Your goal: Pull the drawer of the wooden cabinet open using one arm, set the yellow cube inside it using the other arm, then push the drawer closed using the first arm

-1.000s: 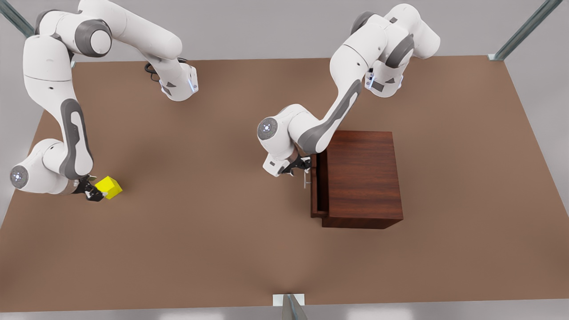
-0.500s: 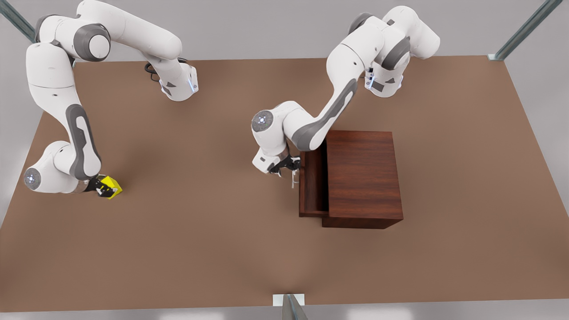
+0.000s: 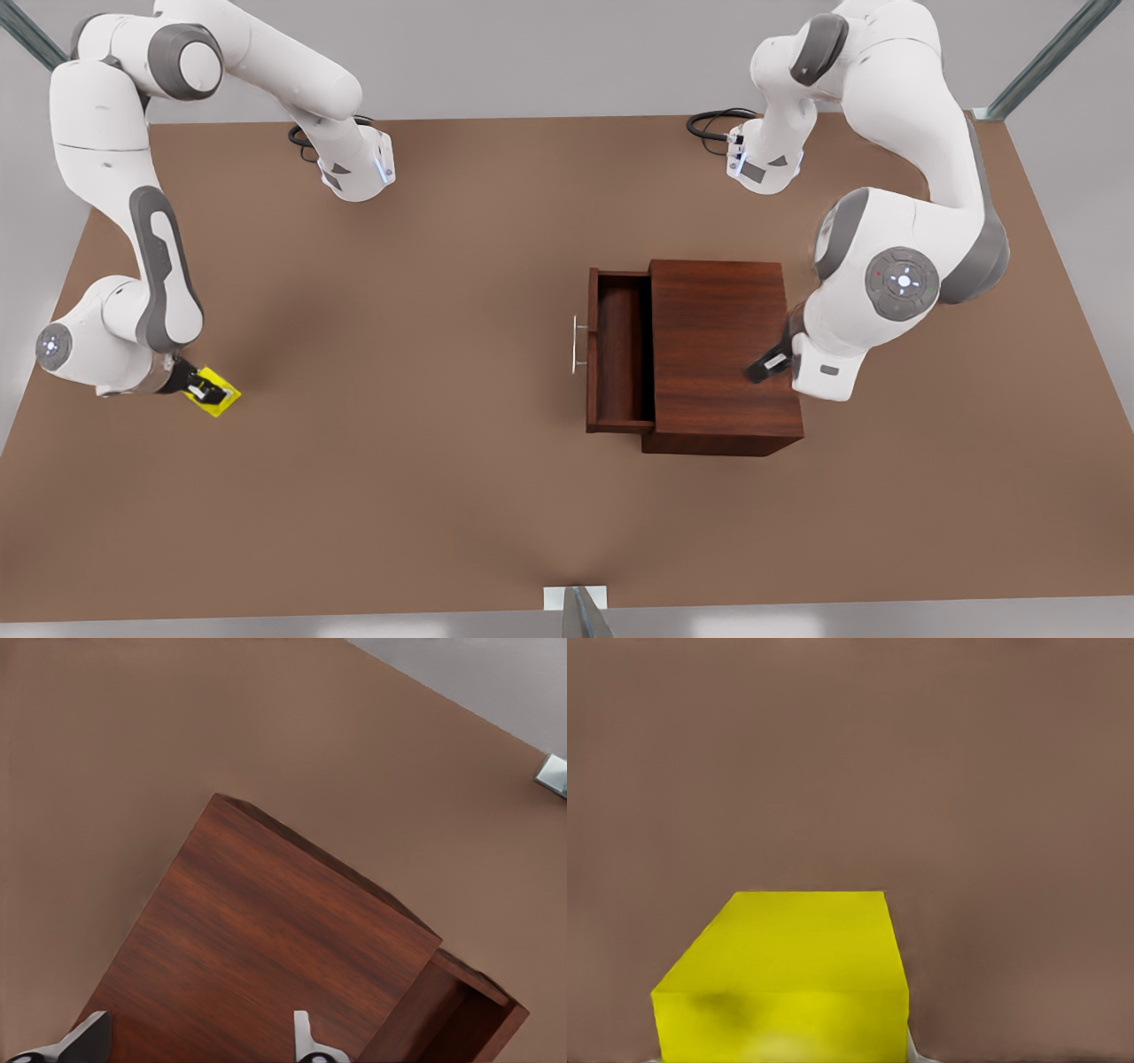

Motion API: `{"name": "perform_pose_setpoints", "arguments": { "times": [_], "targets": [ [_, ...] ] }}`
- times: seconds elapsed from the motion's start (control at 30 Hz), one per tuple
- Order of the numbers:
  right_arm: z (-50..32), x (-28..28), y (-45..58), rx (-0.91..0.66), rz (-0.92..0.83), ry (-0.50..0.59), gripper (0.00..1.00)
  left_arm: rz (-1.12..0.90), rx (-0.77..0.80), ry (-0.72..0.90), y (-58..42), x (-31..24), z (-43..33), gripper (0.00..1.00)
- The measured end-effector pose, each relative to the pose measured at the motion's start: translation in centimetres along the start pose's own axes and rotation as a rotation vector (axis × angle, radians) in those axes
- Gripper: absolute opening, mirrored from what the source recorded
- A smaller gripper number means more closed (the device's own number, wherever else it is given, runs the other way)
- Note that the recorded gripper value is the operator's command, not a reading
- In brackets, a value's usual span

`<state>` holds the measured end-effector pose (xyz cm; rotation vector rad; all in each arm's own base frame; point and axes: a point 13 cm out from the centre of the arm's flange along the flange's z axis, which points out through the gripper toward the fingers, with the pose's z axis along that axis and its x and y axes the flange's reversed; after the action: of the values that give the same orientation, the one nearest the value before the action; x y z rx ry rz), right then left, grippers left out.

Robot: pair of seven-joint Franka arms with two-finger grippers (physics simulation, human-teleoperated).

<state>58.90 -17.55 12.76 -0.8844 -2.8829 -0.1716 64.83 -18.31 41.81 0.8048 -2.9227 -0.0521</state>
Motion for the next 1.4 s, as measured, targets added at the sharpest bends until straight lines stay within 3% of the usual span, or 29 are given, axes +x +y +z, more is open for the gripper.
{"name": "perform_pose_setpoints", "arguments": {
  "times": [0.03,0.13,0.17,0.2,0.23,0.27,0.43,0.7,0.97,1.27,1.4],
  "targets": [
    [-1.2,0.5,2.0,-0.007,-0.029,-0.012,0.38,-0.016,0.003,0.005,2.1,-1.3,-0.8,1.00],
    [-3.9,3.9,10.4,-0.022,-0.148,-0.018,0.39,0.003,0.005,0.003,5.1,-1.7,-3.2,1.00],
    [-4.4,5.8,14.1,-0.025,-0.209,-0.012,0.39,0.017,0.003,-0.001,6.0,-1.0,-4.3,0.93],
    [-5.0,8.2,18.6,-0.033,-0.281,-0.009,0.39,0.020,-0.007,0.002,7.3,-0.1,-4.8,0.58],
    [-5.7,10.5,22.6,-0.037,-0.342,-0.013,0.38,0.014,-0.017,0.006,8.5,0.6,-4.9,0.34],
    [-6.3,12.8,26.0,-0.036,-0.393,-0.018,0.38,0.005,-0.019,0.007,9.3,1.2,-4.9,0.21],
    [-10.0,23.0,40.4,-0.069,-0.529,-0.054,0.38,-0.139,0.052,0.021,11.1,-0.2,-5.0,0.21],
    [-10.1,39.0,53.2,-0.122,-0.535,-0.012,0.38,-0.366,0.111,0.026,8.0,-0.1,-4.7,0.21],
    [-9.3,45.2,60.3,-0.188,-0.416,-0.008,0.38,-0.553,0.123,0.034,6.3,0.9,-4.9,0.21],
    [-3.3,49.9,62.0,-0.151,-0.327,0.015,0.38,-0.695,0.123,0.042,5.6,1.5,-4.9,0.21],
    [-1.9,51.0,62.4,-0.149,-0.300,0.020,0.44,-0.744,0.123,0.045,5.6,1.4,-4.9,0.21]
  ]
}}
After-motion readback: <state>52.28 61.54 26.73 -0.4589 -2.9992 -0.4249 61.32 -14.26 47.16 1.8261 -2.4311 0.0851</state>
